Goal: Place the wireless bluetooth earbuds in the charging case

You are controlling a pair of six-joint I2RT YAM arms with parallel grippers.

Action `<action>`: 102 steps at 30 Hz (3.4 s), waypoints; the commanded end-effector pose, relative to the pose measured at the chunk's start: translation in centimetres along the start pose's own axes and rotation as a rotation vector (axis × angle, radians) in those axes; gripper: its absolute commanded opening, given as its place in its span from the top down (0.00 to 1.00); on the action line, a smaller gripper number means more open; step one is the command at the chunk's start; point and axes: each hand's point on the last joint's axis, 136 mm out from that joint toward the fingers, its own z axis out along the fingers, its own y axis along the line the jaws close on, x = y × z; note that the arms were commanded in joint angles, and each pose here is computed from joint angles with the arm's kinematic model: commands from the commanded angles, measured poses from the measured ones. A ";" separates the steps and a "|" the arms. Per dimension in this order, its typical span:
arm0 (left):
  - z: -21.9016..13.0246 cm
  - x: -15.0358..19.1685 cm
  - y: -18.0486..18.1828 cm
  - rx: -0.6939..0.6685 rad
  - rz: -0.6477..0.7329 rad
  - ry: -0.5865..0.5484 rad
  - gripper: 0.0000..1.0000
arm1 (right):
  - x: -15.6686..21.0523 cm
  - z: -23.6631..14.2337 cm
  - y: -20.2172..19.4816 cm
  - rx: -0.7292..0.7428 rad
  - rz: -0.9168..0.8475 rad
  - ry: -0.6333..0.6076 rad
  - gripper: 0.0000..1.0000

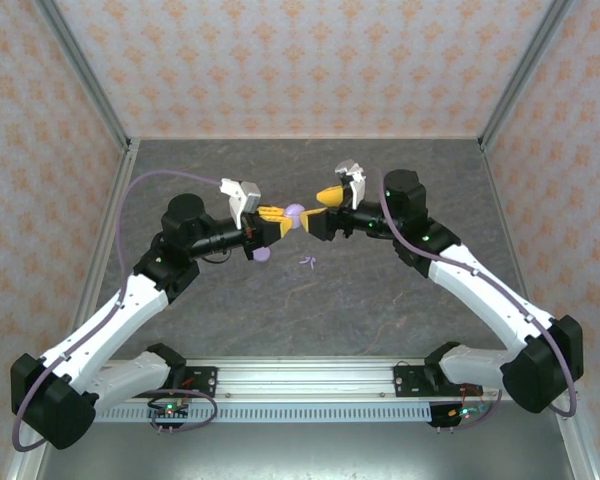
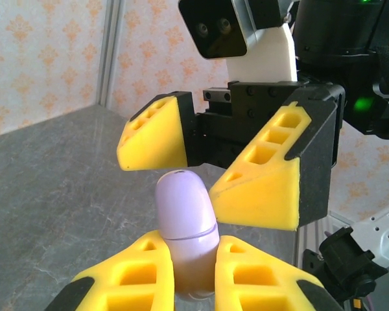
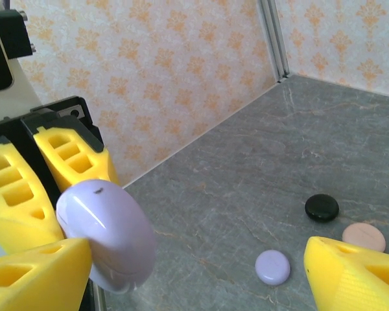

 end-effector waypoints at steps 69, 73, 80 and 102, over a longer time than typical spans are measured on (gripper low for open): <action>-1.3 -1.1 -3.7 0.117 0.132 -0.052 0.94 | -0.8 -1.2 7.8 -0.465 -0.152 0.146 0.74; -1.2 -1.1 -3.6 0.110 0.130 -0.049 0.81 | -1.0 -1.5 7.9 -0.457 -0.159 0.141 0.78; -1.0 -0.8 -3.3 0.108 0.122 -0.042 0.54 | -1.6 -1.8 8.2 -0.447 -0.176 0.127 0.79; -0.1 -0.2 -3.8 0.151 0.119 0.002 0.78 | -1.9 -1.4 7.6 -0.406 -0.163 0.113 0.76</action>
